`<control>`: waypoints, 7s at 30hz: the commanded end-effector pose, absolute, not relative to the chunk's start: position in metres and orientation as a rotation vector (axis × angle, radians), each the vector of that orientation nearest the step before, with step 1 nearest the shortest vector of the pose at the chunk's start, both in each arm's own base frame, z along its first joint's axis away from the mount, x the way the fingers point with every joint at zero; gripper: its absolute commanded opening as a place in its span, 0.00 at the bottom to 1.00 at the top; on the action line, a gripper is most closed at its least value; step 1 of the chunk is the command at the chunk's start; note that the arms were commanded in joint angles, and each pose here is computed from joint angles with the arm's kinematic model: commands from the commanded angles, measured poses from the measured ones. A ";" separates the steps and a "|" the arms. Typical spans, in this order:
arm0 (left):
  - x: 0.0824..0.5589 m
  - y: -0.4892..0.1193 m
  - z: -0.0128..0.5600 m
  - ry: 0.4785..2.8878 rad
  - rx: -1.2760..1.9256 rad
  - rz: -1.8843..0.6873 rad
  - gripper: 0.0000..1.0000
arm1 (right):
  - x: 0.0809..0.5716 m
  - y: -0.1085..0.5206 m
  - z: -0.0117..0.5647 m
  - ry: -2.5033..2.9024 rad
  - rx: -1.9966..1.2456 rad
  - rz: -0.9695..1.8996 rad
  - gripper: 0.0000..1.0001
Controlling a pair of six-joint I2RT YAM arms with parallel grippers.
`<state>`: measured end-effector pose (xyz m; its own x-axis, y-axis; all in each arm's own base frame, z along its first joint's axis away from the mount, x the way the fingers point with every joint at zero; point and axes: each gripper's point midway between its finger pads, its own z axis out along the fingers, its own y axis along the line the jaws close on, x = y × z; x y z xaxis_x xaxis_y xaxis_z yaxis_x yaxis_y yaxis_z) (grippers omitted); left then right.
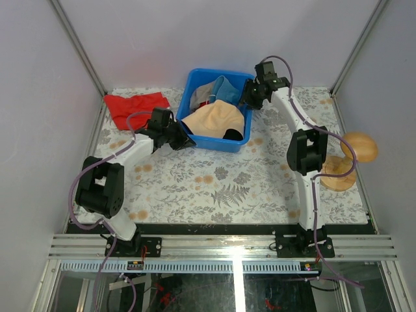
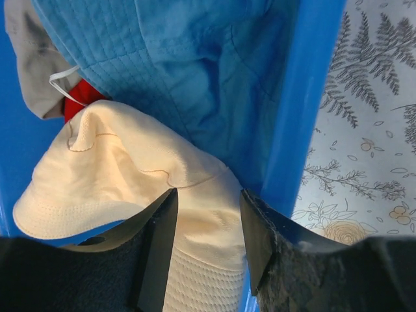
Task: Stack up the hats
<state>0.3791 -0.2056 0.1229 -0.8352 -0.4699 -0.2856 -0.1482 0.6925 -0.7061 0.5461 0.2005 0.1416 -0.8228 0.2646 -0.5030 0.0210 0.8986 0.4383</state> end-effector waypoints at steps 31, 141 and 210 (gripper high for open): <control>0.431 -0.217 0.118 2.433 -0.483 -0.857 0.00 | 0.546 0.140 0.132 2.502 0.211 0.118 0.46; 0.438 -0.283 0.302 1.986 0.134 -0.939 0.80 | 0.474 0.030 0.193 2.473 0.643 0.188 0.12; 0.320 -0.253 0.331 1.981 0.119 -1.136 1.00 | 0.283 -0.186 0.177 2.051 1.709 -0.490 0.84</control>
